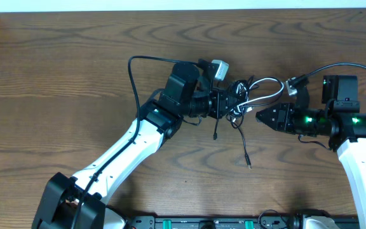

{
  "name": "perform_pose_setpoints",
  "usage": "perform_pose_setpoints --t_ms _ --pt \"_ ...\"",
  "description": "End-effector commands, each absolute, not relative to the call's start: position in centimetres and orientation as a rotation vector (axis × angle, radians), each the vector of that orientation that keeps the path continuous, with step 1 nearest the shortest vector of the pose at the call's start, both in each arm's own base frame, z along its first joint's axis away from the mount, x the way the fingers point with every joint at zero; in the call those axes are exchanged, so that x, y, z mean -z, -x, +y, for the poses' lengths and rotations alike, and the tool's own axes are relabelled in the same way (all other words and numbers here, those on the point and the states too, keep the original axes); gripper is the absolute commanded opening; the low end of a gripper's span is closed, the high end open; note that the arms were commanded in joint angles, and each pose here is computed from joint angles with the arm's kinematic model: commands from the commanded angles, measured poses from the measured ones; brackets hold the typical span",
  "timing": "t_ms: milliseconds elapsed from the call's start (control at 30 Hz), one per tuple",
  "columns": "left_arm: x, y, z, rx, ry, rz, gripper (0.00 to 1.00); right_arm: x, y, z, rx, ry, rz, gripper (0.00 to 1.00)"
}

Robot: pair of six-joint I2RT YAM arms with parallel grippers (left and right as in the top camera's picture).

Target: Untangle cables

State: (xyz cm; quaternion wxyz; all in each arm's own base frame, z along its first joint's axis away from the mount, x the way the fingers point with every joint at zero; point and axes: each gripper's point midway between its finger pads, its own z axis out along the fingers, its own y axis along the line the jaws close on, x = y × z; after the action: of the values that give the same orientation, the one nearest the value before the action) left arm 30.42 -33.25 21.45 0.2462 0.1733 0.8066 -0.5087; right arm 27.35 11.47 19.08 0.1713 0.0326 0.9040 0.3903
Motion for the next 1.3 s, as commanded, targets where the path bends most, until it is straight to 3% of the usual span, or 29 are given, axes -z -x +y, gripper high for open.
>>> perform_pose_setpoints --t_ms 0,600,767,1100,1267 --pt "-22.0 -29.9 -33.6 1.373 -0.622 2.131 0.08 -20.4 -27.2 12.2 -1.154 -0.024 2.516 0.29" --pt "-21.3 -29.2 -33.4 1.365 -0.673 2.147 0.08 -20.9 -29.7 12.0 -1.234 -0.354 2.491 0.27" --pt "-21.3 -29.2 -33.4 1.365 -0.673 2.147 0.08 -19.9 -29.9 12.5 -1.262 -0.461 2.534 0.17" --pt "-21.3 -29.2 -33.4 1.365 -0.673 2.147 0.08 -18.5 -31.2 12.2 -1.219 -0.671 2.554 0.31" --pt "-21.3 -29.2 -33.4 1.365 -0.673 2.147 0.08 -18.5 -31.6 13.2 -1.229 -0.678 2.55 0.32"
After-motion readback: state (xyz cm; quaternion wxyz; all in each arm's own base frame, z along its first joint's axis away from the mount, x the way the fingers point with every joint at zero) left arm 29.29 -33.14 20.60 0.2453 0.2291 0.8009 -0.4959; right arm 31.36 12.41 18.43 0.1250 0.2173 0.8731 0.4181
